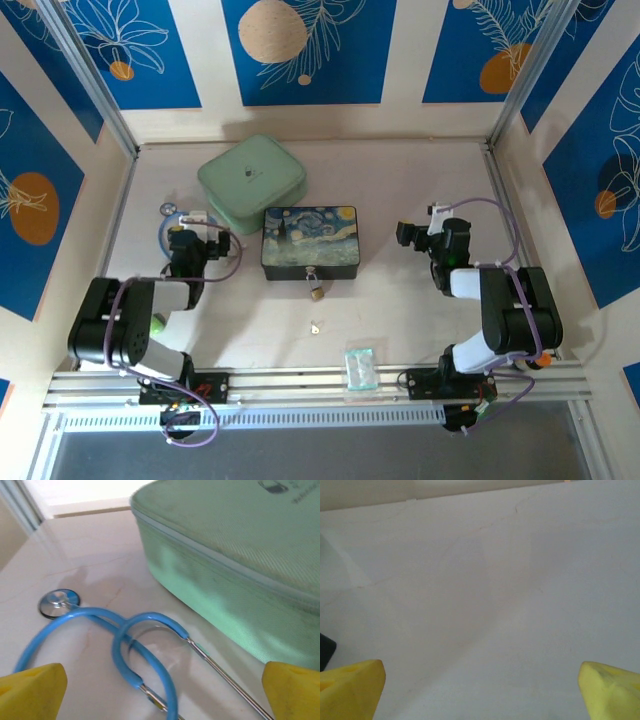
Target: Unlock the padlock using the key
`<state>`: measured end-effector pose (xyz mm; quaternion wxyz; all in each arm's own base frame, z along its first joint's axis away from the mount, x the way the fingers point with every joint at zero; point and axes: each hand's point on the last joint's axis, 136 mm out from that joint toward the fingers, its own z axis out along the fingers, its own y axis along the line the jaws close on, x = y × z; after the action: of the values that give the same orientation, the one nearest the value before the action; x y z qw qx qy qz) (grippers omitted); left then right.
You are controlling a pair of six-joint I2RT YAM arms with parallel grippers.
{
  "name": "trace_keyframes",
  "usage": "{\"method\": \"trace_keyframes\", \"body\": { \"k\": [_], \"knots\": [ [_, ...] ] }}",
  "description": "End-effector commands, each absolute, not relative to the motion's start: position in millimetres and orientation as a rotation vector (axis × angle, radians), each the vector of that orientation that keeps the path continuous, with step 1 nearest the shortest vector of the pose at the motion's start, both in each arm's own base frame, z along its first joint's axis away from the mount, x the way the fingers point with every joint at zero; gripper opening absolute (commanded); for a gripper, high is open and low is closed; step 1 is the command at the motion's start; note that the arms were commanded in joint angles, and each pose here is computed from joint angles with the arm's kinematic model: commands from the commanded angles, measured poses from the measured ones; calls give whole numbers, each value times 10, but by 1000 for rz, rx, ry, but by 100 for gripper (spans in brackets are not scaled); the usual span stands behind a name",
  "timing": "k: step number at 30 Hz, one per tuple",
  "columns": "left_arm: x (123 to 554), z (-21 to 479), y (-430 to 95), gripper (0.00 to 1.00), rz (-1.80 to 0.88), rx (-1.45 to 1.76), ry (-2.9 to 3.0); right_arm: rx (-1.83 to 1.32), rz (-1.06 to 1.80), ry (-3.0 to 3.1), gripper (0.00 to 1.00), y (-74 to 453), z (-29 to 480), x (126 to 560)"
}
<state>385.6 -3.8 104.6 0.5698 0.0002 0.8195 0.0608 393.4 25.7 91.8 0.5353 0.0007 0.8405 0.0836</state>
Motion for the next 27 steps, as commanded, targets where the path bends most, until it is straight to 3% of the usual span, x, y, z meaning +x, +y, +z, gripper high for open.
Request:
{"method": "trace_keyframes", "body": {
  "k": [1, 5, 10, 14, 21, 27],
  "knots": [
    [3839, 1374, 135, 99, 198, -97, 1874, -35, 203, 1969, 99, 287, 1185, 3965],
    [3776, 1594, 77, 99, 117, -128, 1826, -24, 191, 1954, 99, 277, 1345, 3903],
    [3639, 1823, 56, 99, -109, -385, 1800, 99, 288, 2007, 99, 304, 1621, 3765],
    [3492, 1833, 33, 100, -376, -654, 1687, 431, 318, 2083, 99, 99, 1604, 3610],
    [3389, 1697, -406, 99, -617, -622, 1912, 302, 713, 2203, 99, 554, 1652, 3361],
    [3056, 1422, -710, 99, -624, -624, 2137, 260, 668, 2344, 99, 826, 1568, 3044]
  ]
}}
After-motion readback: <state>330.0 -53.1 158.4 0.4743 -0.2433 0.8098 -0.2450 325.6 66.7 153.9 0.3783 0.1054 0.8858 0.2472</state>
